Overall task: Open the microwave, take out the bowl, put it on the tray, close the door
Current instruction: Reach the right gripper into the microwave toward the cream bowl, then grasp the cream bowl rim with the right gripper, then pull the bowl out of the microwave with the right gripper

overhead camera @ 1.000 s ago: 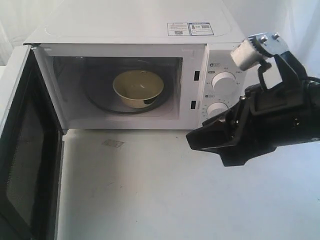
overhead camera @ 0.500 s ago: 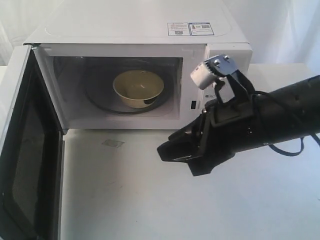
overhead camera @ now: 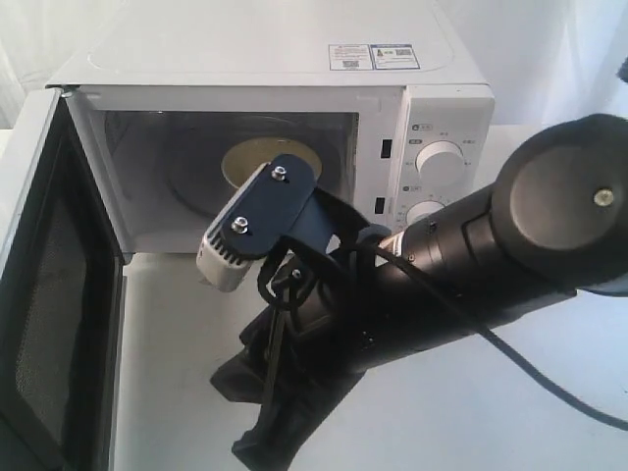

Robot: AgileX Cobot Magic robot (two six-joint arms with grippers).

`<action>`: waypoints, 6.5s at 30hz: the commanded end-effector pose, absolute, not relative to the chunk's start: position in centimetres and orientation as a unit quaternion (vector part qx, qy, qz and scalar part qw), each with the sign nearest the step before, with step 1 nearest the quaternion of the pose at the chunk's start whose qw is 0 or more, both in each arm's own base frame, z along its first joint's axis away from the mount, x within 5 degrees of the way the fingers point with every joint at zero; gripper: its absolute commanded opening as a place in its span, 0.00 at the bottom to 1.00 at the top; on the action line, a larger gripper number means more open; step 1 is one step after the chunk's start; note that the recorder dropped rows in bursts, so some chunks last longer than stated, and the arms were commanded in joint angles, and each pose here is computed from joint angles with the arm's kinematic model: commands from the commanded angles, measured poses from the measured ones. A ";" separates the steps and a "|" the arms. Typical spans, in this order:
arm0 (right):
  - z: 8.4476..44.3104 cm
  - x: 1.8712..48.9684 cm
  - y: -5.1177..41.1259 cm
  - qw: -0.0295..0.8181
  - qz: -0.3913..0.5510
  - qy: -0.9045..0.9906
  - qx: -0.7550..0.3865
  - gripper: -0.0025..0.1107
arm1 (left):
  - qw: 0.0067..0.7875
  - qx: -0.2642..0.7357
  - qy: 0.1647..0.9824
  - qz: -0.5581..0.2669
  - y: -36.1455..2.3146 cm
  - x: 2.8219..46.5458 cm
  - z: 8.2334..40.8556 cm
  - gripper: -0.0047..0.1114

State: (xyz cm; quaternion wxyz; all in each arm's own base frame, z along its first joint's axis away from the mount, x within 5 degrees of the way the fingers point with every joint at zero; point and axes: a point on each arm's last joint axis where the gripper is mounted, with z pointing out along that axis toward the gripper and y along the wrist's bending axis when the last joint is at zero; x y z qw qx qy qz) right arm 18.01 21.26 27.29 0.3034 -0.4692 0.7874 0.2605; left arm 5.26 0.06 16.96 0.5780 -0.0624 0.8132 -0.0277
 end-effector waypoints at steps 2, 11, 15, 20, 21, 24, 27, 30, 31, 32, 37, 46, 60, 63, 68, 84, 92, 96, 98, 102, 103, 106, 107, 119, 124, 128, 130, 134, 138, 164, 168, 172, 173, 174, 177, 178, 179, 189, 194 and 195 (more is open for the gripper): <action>26.1 18.4 21.7 0.270 0.250 0.813 -0.451 0.36 | 0.577 -0.063 0.814 -0.028 0.0 5.2 16.8 0.04; 27.0 18.8 23.3 0.322 0.056 0.800 -0.503 0.36 | 0.577 -0.063 0.814 -0.028 0.0 5.2 16.8 0.04; 25.9 20.4 23.7 0.363 -0.047 0.802 -0.472 0.36 | 0.577 -0.063 0.814 -0.028 0.0 5.2 16.8 0.04; 23.9 22.1 25.6 0.403 -0.103 0.716 -0.561 0.36 | 0.577 -0.063 0.814 -0.028 0.0 5.2 16.8 0.04; 23.7 22.2 26.2 0.415 -0.099 0.691 -0.583 0.36 | 0.577 -0.063 0.814 -0.028 0.0 5.2 16.8 0.04; 23.5 23.0 27.2 0.450 -0.100 0.601 -0.653 0.36 | 0.577 -0.063 0.814 -0.028 0.0 5.2 16.8 0.04; 22.9 24.7 26.8 0.450 -0.112 0.583 -0.668 0.38 | 0.577 -0.063 0.814 -0.028 0.0 5.2 16.8 0.04; 22.3 26.9 25.8 0.443 -0.123 0.606 -0.649 0.38 | 0.577 -0.063 0.814 -0.028 0.0 5.2 16.8 0.04; 22.2 27.5 25.5 0.442 -0.123 0.614 -0.642 0.38 | 0.577 -0.063 0.814 -0.028 0.0 5.2 16.8 0.04; 22.0 28.0 25.3 0.441 -0.120 0.621 -0.637 0.38 | 0.577 -0.063 0.814 -0.028 0.0 5.2 16.8 0.04; 21.5 30.3 24.5 0.443 -0.116 0.625 -0.632 0.38 | 0.577 -0.063 0.814 -0.028 0.0 5.2 16.8 0.04; 20.0 33.7 24.2 0.436 -0.127 0.651 -0.608 0.39 | 0.577 -0.063 0.814 -0.028 0.0 5.2 16.8 0.04; 18.5 36.8 24.8 0.434 -0.138 0.658 -0.600 0.47 | 0.577 -0.063 0.814 -0.028 0.0 5.2 16.8 0.04; 18.4 37.2 25.0 0.436 -0.139 0.658 -0.599 0.47 | 0.577 -0.063 0.814 -0.028 0.0 5.2 16.8 0.04; 18.5 37.9 24.6 0.438 -0.143 0.660 -0.593 0.47 | 0.577 -0.063 0.814 -0.028 0.0 5.2 16.8 0.04; 17.4 39.5 25.3 0.442 -0.139 0.660 -0.592 0.47 | 0.577 -0.063 0.814 -0.028 0.0 5.2 16.8 0.04; 17.4 40.0 24.6 0.443 -0.137 0.665 -0.586 0.34 | 0.577 -0.063 0.814 -0.028 0.0 5.2 16.8 0.04; 17.4 40.1 24.5 0.445 -0.130 0.664 -0.586 0.28 | 0.577 -0.063 0.814 -0.028 0.0 5.2 16.8 0.04; 17.4 40.1 24.5 0.446 -0.127 0.669 -0.582 0.22 | 0.577 -0.063 0.814 -0.028 0.0 5.2 16.8 0.04; 17.4 40.1 24.5 0.447 -0.124 0.669 -0.581 0.06 | 0.577 -0.063 0.814 -0.028 0.0 5.2 16.8 0.04; 17.4 40.1 24.5 0.447 -0.123 0.671 -0.579 0.03 | 0.577 -0.063 0.814 -0.028 0.0 5.2 16.8 0.04; 17.4 40.1 24.5 0.447 -0.123 0.671 -0.579 0.02 | 0.577 -0.063 0.814 -0.028 0.0 5.2 16.8 0.04; 17.4 40.1 24.5 0.447 -0.121 0.673 -0.577 0.02 | 0.577 -0.063 0.814 -0.028 0.0 5.2 16.8 0.04; 19.4 36.2 26.4 0.466 -0.052 0.685 -0.557 0.02 | 0.577 -0.063 0.814 -0.028 0.0 5.2 16.8 0.04; 20.0 32.8 27.0 0.461 -0.020 0.687 -0.561 0.02 | 0.577 -0.063 0.814 -0.028 0.0 5.2 16.8 0.04; 20.8 29.7 27.0 0.455 -0.025 0.695 -0.556 0.02 | 0.577 -0.063 0.814 -0.028 0.0 5.2 16.8 0.04; 21.5 28.4 26.9 0.454 -0.019 0.706 -0.543 0.02 | 0.577 -0.063 0.814 -0.028 0.0 5.2 16.8 0.04; 22.9 26.2 26.2 0.457 0.014 0.731 -0.507 0.02 | 0.577 -0.063 0.814 -0.028 0.0 5.2 16.8 0.04; 24.3 24.2 24.8 0.450 0.021 0.767 -0.457 0.02 | 0.577 -0.063 0.814 -0.028 0.0 5.2 16.8 0.04; 20.3 13.4 16.0 0.176 -0.007 0.879 -0.443 0.02 | 0.577 -0.063 0.814 -0.028 0.0 5.2 16.8 0.04; 19.7 13.5 15.8 0.188 -0.004 0.884 -0.427 0.02 | 0.577 -0.063 0.814 -0.028 0.0 5.2 16.8 0.04; 18.9 13.4 15.3 0.200 -0.013 0.884 -0.422 0.02 | 0.577 -0.063 0.814 -0.028 0.0 5.2 16.8 0.04; 18.7 13.4 15.2 0.203 -0.014 0.885 -0.419 0.02 | 0.577 -0.063 0.814 -0.028 0.0 5.2 16.8 0.04; 18.7 13.5 15.2 0.207 -0.015 0.886 -0.415 0.02 | 0.577 -0.063 0.814 -0.028 0.0 5.2 16.8 0.04; 18.7 13.6 15.1 0.214 -0.020 0.888 -0.406 0.02 | 0.577 -0.063 0.814 -0.028 0.0 5.2 16.8 0.04; 18.7 13.6 15.1 0.216 -0.022 0.888 -0.406 0.02 | 0.577 -0.063 0.814 -0.028 0.0 5.2 16.8 0.04; 18.7 13.7 15.0 0.218 -0.024 0.887 -0.407 0.02 | 0.577 -0.063 0.814 -0.028 0.0 5.2 16.8 0.04; 17.8 13.4 14.9 0.229 -0.009 0.882 -0.412 0.02 | 0.577 -0.063 0.814 -0.028 0.0 5.2 16.8 0.04; 17.8 13.4 14.9 0.235 -0.007 0.882 -0.409 0.02 | 0.577 -0.063 0.814 -0.028 0.0 5.2 16.8 0.04; 17.8 13.4 14.9 0.235 -0.008 0.882 -0.409 0.02 | 0.577 -0.063 0.814 -0.028 0.0 5.2 16.8 0.04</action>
